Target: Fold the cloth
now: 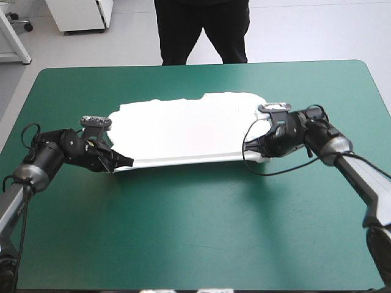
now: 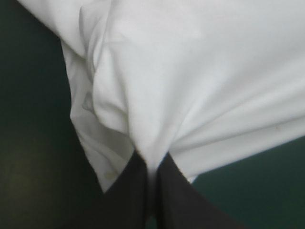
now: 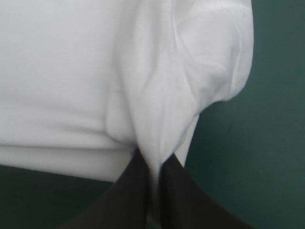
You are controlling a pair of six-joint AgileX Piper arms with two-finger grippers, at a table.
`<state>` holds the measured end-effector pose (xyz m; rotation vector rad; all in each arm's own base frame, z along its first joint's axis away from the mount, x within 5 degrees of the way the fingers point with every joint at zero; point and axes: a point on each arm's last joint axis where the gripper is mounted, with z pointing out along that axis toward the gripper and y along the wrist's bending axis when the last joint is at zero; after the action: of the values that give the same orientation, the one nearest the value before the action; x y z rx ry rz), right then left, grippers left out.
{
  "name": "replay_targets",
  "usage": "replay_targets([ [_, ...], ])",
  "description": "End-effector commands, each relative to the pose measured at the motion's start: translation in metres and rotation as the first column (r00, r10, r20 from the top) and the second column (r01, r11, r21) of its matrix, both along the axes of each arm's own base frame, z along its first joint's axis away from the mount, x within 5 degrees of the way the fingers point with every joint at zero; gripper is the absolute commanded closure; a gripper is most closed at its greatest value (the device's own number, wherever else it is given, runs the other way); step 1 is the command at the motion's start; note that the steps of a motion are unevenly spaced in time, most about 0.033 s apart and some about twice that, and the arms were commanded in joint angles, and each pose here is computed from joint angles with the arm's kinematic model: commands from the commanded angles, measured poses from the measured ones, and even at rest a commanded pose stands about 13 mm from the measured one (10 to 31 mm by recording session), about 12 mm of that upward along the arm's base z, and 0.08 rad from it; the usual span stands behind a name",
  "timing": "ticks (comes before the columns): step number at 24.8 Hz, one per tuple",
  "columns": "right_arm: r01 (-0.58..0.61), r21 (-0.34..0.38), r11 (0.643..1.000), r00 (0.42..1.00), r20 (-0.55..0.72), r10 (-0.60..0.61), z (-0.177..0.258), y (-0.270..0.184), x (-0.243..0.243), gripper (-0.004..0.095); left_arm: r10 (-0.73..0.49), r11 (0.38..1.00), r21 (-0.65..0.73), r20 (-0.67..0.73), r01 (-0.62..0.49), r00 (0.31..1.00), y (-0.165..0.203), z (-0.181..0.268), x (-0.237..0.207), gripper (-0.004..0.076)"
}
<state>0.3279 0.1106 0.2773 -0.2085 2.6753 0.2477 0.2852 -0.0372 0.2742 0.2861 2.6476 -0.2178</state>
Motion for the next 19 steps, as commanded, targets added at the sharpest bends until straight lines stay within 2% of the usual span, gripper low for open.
replay_targets([
  [1, 0.015, -0.025, 1.000, 0.995, 0.102, -0.012, 0.016, -0.020, -0.033, 0.0925, 0.012, 1.000, 0.024, 0.069, -0.014, 0.998, 0.007, 0.012, -0.026, 0.0733],
  [7, 0.034, -0.002, 0.999, 0.999, 0.042, -0.033, 0.006, -0.031, -0.078, 0.0925, 0.007, 1.000, 0.024, 0.021, -0.007, 1.000, 0.009, 0.001, -0.066, 0.0733],
  [11, 0.061, 0.065, 0.996, 0.998, -0.014, -0.060, -0.005, -0.033, -0.103, 0.0925, -0.009, 1.000, 0.028, -0.103, 0.012, 0.995, 0.010, -0.017, -0.091, 0.0733],
  [16, 0.008, 0.100, 0.995, 0.997, -0.071, -0.001, -0.009, -0.029, -0.112, 0.0923, -0.015, 1.000, 0.018, -0.147, 0.017, 0.989, 0.009, -0.019, -0.095, 0.0731],
  [18, -0.002, 0.116, 0.993, 0.996, -0.084, 0.011, -0.009, -0.027, -0.113, 0.0860, -0.021, 1.000, 0.016, -0.149, 0.024, 0.989, 0.009, -0.019, -0.096, 0.0690],
  [19, -0.006, 0.112, 0.994, 0.995, -0.098, 0.017, -0.009, -0.027, -0.114, 0.0732, -0.031, 0.999, 0.017, -0.163, 0.034, 0.986, 0.008, -0.020, -0.097, 0.0597],
])
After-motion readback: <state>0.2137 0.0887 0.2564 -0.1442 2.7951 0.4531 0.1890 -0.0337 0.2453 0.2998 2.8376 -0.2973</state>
